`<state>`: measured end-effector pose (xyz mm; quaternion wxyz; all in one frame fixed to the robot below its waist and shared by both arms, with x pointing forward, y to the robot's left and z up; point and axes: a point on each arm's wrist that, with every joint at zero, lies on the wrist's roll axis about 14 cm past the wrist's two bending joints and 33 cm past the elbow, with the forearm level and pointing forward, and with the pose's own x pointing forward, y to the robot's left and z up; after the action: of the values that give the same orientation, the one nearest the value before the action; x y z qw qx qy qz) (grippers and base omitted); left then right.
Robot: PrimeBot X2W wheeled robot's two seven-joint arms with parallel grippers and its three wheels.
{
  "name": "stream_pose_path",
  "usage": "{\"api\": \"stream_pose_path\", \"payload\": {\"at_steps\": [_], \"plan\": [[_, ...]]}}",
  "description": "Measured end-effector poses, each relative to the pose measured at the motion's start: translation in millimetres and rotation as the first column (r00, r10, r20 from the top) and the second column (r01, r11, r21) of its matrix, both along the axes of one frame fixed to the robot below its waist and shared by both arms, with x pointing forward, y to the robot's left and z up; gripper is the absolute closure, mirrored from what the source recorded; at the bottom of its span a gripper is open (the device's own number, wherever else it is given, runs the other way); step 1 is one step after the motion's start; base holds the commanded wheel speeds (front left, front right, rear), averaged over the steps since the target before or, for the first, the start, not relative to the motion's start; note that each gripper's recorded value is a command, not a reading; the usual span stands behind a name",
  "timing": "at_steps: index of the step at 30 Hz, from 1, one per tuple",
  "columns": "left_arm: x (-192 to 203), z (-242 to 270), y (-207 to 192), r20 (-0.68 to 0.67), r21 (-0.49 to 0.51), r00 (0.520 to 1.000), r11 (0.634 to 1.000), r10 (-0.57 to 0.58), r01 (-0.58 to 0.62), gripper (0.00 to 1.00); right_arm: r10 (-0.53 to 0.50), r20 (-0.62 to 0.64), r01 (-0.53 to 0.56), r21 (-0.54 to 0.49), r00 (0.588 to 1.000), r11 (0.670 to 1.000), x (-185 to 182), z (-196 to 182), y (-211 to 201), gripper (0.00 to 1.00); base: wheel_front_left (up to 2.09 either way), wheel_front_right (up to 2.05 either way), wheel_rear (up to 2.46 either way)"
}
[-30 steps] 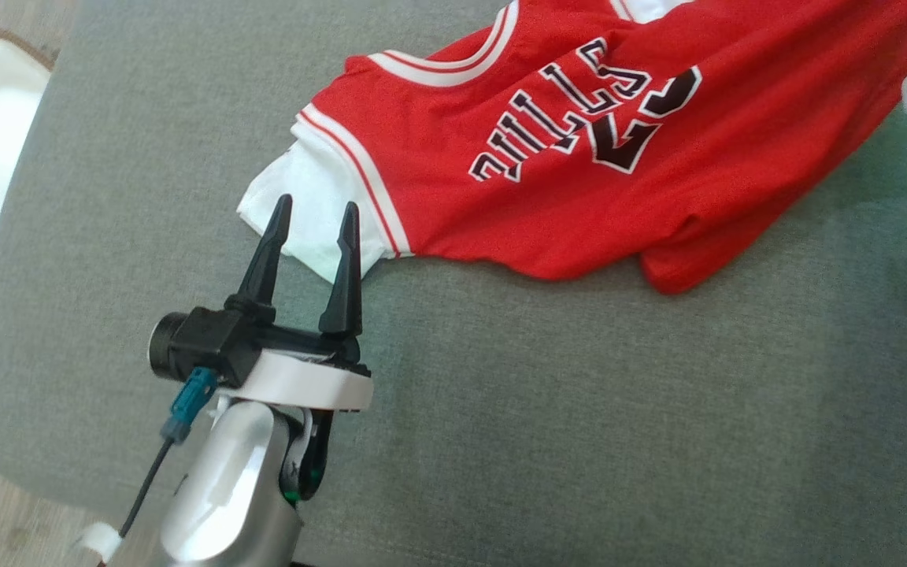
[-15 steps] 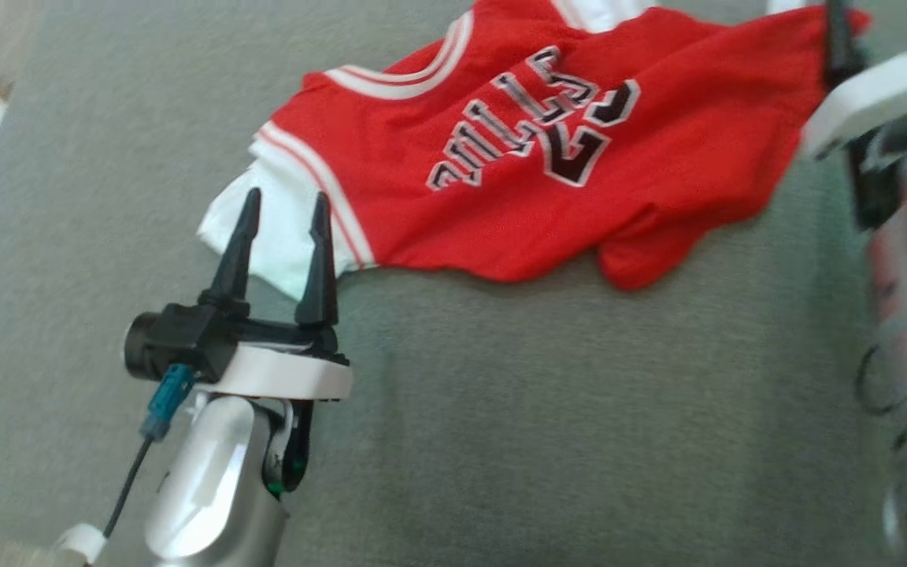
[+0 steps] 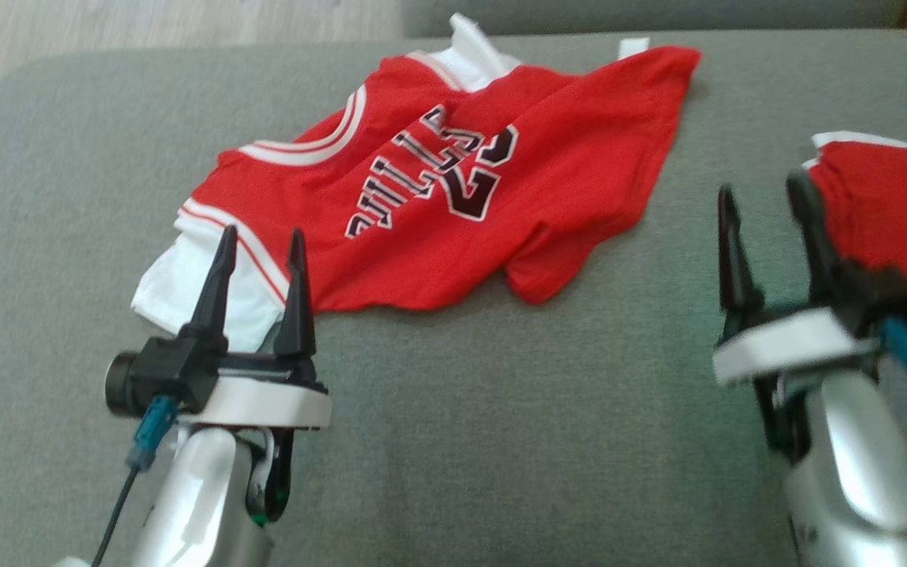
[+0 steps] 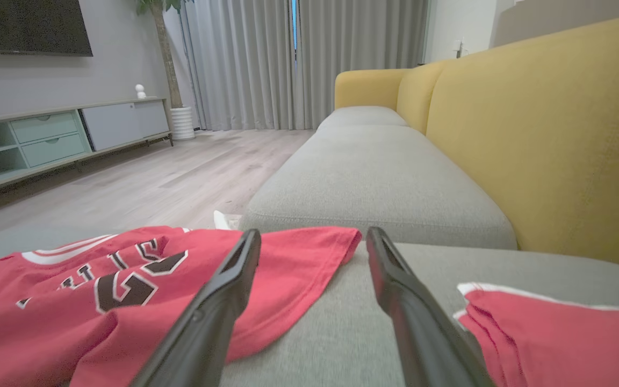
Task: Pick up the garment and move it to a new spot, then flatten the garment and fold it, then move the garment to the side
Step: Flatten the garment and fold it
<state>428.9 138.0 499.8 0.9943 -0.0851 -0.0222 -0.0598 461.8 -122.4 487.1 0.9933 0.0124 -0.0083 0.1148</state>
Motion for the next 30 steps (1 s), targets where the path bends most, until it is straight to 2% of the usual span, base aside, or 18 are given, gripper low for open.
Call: {"api": "stream_pose_path", "payload": {"at_steps": [6,15,22,26,30], "plan": [[-8,3,-7,0.007,-0.007,1.0,1.0,-0.022,0.022,0.0,-0.026,-0.04,0.029,0.075,0.999,0.997,-38,-9,-7,0.0,0.0,0.0,0.0],[-12,-2,-3,-0.008,-0.006,1.0,1.0,-0.01,0.01,0.0,0.015,-0.038,-0.012,0.071,0.999,0.997,-39,-10,7,0.0,0.0,0.0,0.0],[-16,-11,10,-0.035,-0.002,0.999,1.0,0.024,-0.024,0.0,0.188,-0.108,-0.189,-0.001,0.976,0.982,-39,-35,62,0.0,0.0,0.0,0.0],[-19,-19,14,-0.059,-0.001,0.998,0.999,0.034,-0.034,0.0,0.3,-0.198,-0.315,-0.049,0.933,0.948,-42,-57,99,0.0,0.0,0.0,0.0],[-22,-24,22,-0.078,-0.006,0.995,0.998,0.057,-0.057,0.0,0.347,-0.299,-0.391,-0.1,0.889,0.915,-43,-84,116,0.0,0.0,0.0,0.0]]}}
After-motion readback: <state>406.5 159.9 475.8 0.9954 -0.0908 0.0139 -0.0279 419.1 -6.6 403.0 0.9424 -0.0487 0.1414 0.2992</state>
